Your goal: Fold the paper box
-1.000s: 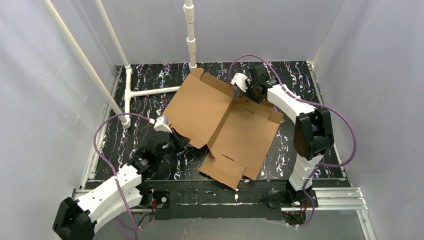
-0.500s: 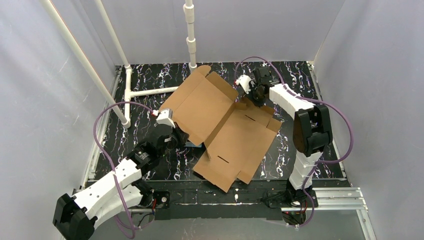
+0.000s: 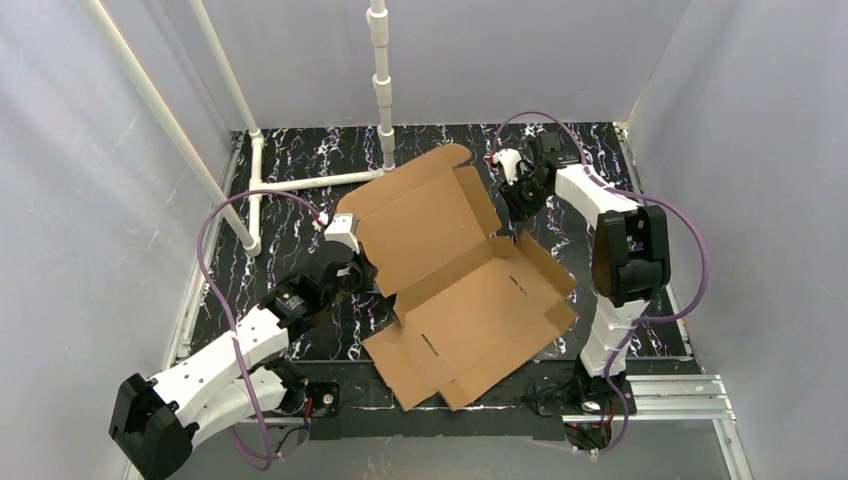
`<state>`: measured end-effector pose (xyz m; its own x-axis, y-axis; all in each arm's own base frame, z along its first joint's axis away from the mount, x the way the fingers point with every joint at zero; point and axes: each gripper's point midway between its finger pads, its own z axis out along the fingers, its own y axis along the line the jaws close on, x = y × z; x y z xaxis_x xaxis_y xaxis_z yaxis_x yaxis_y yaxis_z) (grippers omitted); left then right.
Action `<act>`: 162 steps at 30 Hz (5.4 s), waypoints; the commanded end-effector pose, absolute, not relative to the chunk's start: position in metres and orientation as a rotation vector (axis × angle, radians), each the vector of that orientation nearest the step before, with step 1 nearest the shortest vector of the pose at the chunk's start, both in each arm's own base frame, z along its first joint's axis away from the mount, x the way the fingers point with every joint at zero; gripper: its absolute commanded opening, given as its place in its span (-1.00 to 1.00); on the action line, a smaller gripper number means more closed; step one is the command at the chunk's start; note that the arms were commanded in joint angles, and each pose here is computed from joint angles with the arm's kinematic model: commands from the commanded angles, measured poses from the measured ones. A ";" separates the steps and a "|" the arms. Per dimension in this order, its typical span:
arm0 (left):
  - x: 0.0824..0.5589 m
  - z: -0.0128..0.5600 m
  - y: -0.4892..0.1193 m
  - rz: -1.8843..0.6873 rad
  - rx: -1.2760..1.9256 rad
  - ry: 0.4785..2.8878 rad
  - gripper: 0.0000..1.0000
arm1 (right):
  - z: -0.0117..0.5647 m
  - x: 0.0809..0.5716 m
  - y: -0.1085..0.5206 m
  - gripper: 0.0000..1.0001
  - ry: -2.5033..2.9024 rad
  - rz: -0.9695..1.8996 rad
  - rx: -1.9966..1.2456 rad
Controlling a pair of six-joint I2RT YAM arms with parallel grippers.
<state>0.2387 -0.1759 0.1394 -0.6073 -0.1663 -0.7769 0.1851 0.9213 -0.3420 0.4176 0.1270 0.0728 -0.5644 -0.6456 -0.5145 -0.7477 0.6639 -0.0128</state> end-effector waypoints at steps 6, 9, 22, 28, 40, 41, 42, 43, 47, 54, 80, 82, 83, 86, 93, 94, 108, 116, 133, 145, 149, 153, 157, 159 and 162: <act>0.247 0.155 -0.170 -0.416 0.044 2.118 -1.00 | 0.111 0.391 0.114 0.17 2.334 0.467 -1.004; 0.249 0.157 -0.168 -0.410 0.032 2.107 -1.00 | 0.112 0.376 0.104 0.24 2.345 0.509 -0.982; 0.262 0.179 -0.163 -0.396 -0.089 2.034 -1.00 | 0.093 0.270 0.092 0.39 2.527 0.749 -1.047; 0.269 0.186 -0.172 -0.416 -0.094 2.029 -1.00 | 0.072 0.251 0.082 0.05 2.616 0.684 -1.015; 0.273 0.205 -0.215 -0.642 0.022 1.940 -1.00 | 0.096 0.363 0.030 -0.97 2.484 0.265 -0.665; 0.274 0.202 -0.220 -0.654 0.046 1.944 -1.00 | 0.100 0.374 0.027 -0.97 2.465 0.262 -0.649; 0.274 0.199 -0.227 -0.676 0.071 1.947 -1.00 | 0.101 0.382 0.025 -0.97 2.450 0.268 -0.645; 0.275 0.196 -0.232 -0.693 0.092 1.951 -1.00 | 0.103 0.390 0.025 -0.97 2.432 0.272 -0.651; 0.278 0.183 -0.259 -0.769 0.184 1.982 -1.00 | 0.101 0.413 0.030 -0.97 2.378 0.297 -0.682; 0.272 0.177 -0.295 -0.917 0.356 1.988 -1.00 | 0.083 0.436 0.036 -0.97 2.369 0.352 -0.674; 0.258 0.163 -0.269 -0.701 0.561 1.877 -1.00 | 0.087 0.431 0.077 -0.97 2.294 0.573 -0.767; 0.259 0.164 -0.267 -0.698 0.530 1.884 -1.00 | 0.085 0.427 0.074 -0.97 2.302 0.560 -0.745; 0.259 0.164 -0.267 -0.699 0.518 1.888 -1.00 | 0.083 0.426 0.073 -0.97 2.312 0.549 -0.729; 0.260 0.165 -0.267 -0.715 0.480 1.898 -1.00 | 0.074 0.419 0.068 -0.97 2.355 0.526 -0.698; 0.262 0.162 -0.265 -0.684 0.477 1.900 -1.00 | 0.067 0.405 0.067 -0.70 2.388 0.549 -0.716; 0.263 0.162 -0.263 -0.672 0.478 1.899 -1.00 | 0.069 0.404 0.065 -0.67 2.387 0.551 -0.713; 0.271 0.166 -0.256 -0.575 0.527 1.855 -1.00 | 0.127 0.373 0.003 0.22 2.353 0.333 -0.808; 0.271 0.172 -0.254 -0.571 0.518 1.838 -1.00 | 0.113 0.225 0.042 0.83 1.789 0.601 -1.847; 0.263 0.173 -0.262 -0.607 0.568 1.826 -1.00 | 0.030 0.215 0.040 0.67 1.446 0.245 -2.193; 0.255 0.172 -0.267 -0.640 0.612 1.819 -1.00 | 0.053 0.246 0.046 0.21 1.505 0.169 -2.006; 0.253 0.172 -0.270 -0.653 0.626 1.817 -1.00 | 0.072 0.252 0.053 0.10 1.528 0.210 -1.929; 0.250 0.171 -0.273 -0.671 0.645 1.817 -1.00 | 0.084 0.253 0.061 0.08 1.533 0.253 -1.870; 0.249 0.170 -0.274 -0.678 0.654 1.819 -1.00 | 0.081 0.259 0.063 0.09 1.556 0.266 -1.818; 0.249 0.169 -0.275 -0.684 0.658 1.821 -1.00 | 0.080 0.264 0.064 0.10 1.582 0.266 -1.781; 0.248 0.168 -0.277 -0.691 0.664 1.825 -1.00 | 0.077 0.273 0.067 0.11 1.639 0.264 -1.701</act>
